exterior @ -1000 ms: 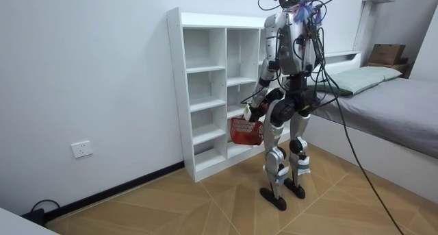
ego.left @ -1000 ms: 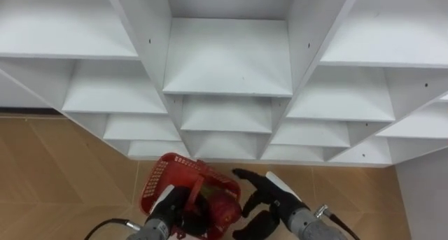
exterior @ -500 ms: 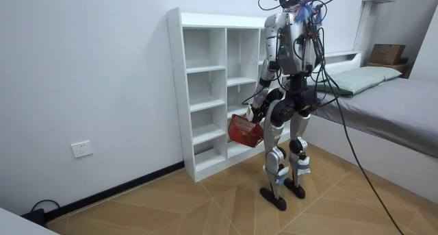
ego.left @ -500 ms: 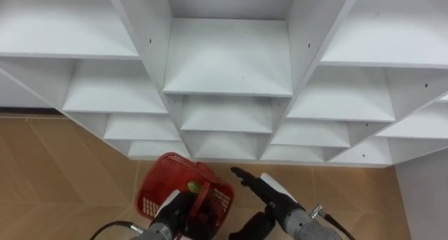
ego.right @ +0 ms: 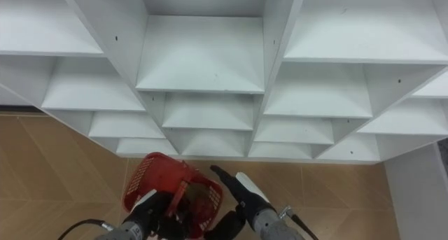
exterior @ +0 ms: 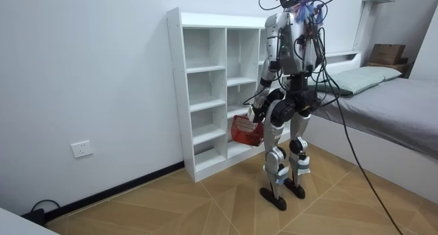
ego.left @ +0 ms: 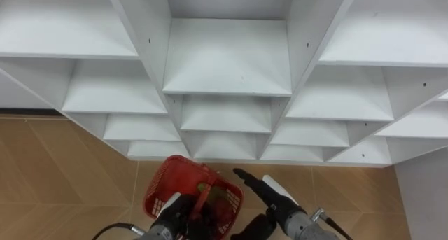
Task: Collect fruits from the closet
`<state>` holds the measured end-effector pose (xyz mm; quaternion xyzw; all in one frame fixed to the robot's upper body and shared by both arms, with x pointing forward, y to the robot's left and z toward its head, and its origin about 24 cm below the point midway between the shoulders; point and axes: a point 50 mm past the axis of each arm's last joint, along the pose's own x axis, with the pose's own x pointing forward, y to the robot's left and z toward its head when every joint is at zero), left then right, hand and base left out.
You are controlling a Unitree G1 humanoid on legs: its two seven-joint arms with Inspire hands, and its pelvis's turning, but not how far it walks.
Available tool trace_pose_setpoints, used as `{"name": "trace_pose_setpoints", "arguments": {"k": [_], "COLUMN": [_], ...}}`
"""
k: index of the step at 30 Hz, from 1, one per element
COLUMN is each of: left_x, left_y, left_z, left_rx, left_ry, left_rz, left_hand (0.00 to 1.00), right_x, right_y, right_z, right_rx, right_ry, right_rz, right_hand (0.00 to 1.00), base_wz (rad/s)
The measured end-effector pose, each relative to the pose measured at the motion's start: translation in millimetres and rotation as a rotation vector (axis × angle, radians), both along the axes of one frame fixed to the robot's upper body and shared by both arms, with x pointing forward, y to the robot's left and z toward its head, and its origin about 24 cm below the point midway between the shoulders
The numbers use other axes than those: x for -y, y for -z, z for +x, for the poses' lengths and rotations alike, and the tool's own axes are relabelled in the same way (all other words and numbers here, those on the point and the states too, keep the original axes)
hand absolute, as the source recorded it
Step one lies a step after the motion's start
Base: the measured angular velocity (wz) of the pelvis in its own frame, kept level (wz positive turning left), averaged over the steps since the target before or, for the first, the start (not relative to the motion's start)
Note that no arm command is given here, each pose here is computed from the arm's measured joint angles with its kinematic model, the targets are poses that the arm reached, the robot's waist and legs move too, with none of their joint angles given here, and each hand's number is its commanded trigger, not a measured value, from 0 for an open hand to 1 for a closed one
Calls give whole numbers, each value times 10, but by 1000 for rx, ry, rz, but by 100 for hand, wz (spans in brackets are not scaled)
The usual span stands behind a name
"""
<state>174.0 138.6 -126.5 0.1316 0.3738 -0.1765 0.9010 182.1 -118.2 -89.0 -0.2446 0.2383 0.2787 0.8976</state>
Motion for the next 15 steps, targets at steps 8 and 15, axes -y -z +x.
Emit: {"name": "trace_pose_setpoints", "arguments": {"k": [8, 15], "left_x": [22, -15], "left_y": [-15, -16], "left_z": [19, 21], "left_rx": [9, 10], "left_ry": [1, -4], "left_rz": [-8, 0], "left_hand": [100, 100], "right_x": [13, 35], "right_y": [8, 28], "right_z": [-9, -34], "right_rx": [0, -4], "right_ry": [10, 25], "right_rz": [-4, -11], "right_hand": [0, 0], "base_wz": [1, 0]}}
